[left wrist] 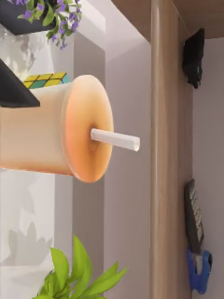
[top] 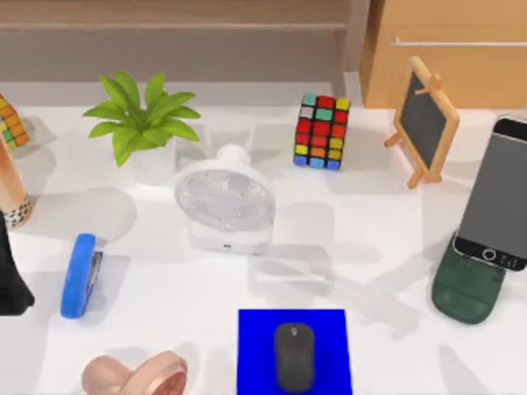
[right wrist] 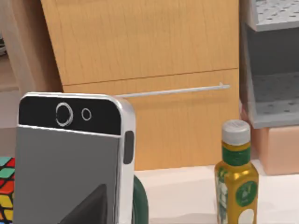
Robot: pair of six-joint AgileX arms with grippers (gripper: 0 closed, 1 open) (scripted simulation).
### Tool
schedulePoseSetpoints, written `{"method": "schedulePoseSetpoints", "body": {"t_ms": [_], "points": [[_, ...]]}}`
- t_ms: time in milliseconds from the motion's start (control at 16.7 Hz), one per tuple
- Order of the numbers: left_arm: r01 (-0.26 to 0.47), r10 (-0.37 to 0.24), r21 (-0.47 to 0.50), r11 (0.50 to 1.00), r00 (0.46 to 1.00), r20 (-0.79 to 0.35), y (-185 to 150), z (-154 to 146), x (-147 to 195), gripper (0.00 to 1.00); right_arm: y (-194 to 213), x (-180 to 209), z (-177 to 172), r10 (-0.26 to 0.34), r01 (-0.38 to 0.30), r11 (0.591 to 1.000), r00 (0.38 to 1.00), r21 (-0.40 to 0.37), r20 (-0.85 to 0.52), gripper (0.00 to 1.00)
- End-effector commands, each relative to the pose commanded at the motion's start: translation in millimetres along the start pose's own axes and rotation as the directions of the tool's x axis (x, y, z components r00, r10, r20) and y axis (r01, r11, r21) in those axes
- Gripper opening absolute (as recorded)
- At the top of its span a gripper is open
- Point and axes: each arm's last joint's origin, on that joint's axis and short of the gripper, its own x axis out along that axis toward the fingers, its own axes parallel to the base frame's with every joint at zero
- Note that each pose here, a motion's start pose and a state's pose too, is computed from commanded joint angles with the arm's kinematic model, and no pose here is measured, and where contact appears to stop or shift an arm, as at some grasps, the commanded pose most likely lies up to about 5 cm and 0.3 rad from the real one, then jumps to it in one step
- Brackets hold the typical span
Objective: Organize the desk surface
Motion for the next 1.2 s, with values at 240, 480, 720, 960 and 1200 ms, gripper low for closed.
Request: {"method": "schedulePoseSetpoints", "body": {"t_ms": [240, 480, 720, 960, 1200], "points": [[0.000, 0.000, 0.000, 1.000, 1.000, 0.000, 0.0, 0.0, 0.0, 1.00, -13.7, -1.1, -23.4, -0.032, 0.038, 0.993, 0.998, -0.114, 0.050, 1.00], [0.000, 0.000, 0.000, 1.000, 1.000, 0.000, 0.0, 0.0, 0.0, 1.00, -14.3, -1.1, -24.3, -0.034, 0.040, 0.992, 0.998, -0.119, 0.053, 1.00], [-0.025, 0.025, 0.006, 1.000, 1.000, -0.009, 1.6, -1.6, 2.3, 1.00, -14.3, -1.1, -24.3, -0.034, 0.040, 0.992, 0.998, -0.119, 0.053, 1.00], [-0.089, 0.091, 0.026, 0.996, 0.995, -0.045, 7.5, -7.3, 13.5, 1.00, -14.3, -1.1, -24.3, -0.034, 0.040, 0.992, 0.998, -0.119, 0.053, 1.00], [-0.092, 0.095, 0.030, 0.995, 0.988, -0.119, 13.0, -16.1, 32.6, 1.00, -14.3, -1.1, -24.3, -0.034, 0.040, 0.992, 0.998, -0.119, 0.053, 1.00]]}}
